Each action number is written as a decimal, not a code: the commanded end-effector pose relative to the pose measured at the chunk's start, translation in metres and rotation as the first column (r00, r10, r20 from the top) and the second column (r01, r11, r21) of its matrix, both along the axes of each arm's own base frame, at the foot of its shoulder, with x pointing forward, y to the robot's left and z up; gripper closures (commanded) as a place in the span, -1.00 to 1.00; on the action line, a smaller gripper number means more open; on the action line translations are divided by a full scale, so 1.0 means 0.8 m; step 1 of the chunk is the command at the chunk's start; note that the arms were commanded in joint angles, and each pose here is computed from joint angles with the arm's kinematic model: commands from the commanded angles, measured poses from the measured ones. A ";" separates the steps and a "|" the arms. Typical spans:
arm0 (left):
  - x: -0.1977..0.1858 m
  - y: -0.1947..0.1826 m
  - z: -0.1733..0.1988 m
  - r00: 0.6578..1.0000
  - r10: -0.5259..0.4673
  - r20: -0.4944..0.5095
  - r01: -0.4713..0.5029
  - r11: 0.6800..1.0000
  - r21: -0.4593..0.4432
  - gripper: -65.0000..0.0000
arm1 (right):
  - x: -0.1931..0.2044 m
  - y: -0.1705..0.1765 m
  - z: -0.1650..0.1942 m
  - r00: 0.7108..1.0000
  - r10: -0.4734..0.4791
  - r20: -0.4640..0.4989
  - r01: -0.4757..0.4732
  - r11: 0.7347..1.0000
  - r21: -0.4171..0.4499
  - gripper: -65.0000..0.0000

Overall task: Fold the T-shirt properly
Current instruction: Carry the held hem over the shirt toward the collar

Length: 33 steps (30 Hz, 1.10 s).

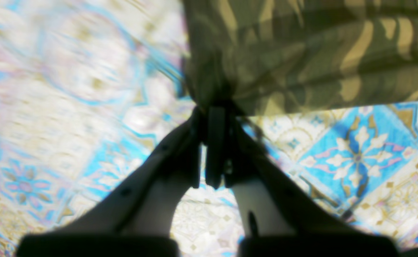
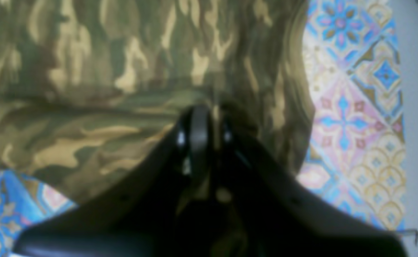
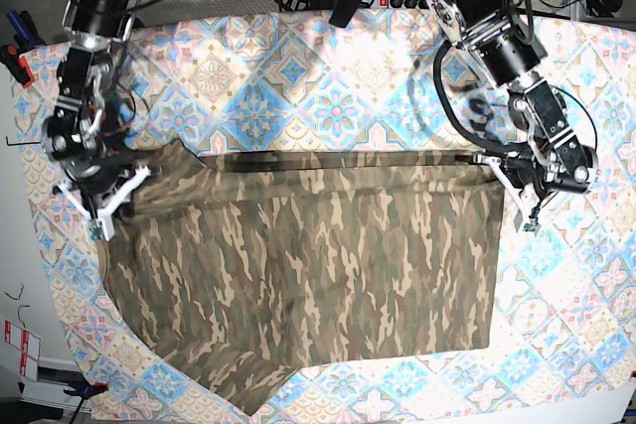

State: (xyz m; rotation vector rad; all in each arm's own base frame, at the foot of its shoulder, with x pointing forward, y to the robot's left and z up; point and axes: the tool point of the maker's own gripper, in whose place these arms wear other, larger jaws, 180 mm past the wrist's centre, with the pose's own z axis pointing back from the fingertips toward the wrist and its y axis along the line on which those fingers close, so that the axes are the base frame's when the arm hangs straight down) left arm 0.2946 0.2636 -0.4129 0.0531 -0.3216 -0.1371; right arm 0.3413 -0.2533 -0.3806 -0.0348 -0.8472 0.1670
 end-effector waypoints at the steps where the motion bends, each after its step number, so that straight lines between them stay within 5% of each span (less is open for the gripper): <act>1: 0.021 0.008 0.013 1.000 0.006 0.031 -0.006 1.000 0.015 1.00 | 0.024 -0.011 0.029 0.997 -0.001 0.076 0.003 0.999 -0.036 0.87; 5: 0.048 0.001 0.003 1.000 -0.010 0.014 0.010 1.000 -0.004 1.00 | 0.049 -0.020 0.039 0.997 -0.010 0.083 0.017 0.996 -0.084 0.87; 12: 0.083 0.010 0.028 0.998 -0.019 0.055 0.016 0.998 0.061 1.00 | 0.087 -0.020 0.017 0.999 -0.030 0.028 0.030 1.000 -0.008 0.87; 20: 0.109 -0.025 0.002 0.995 -0.058 0.075 0.062 0.997 -0.052 1.00 | 0.129 0.005 0.000 0.999 0.052 0.015 -0.053 0.998 0.021 0.87; 33: 0.138 -0.011 0.009 0.989 0.010 0.146 0.011 0.991 -0.136 1.00 | 0.169 0.014 -0.016 0.997 0.005 0.083 -0.019 0.986 0.164 0.87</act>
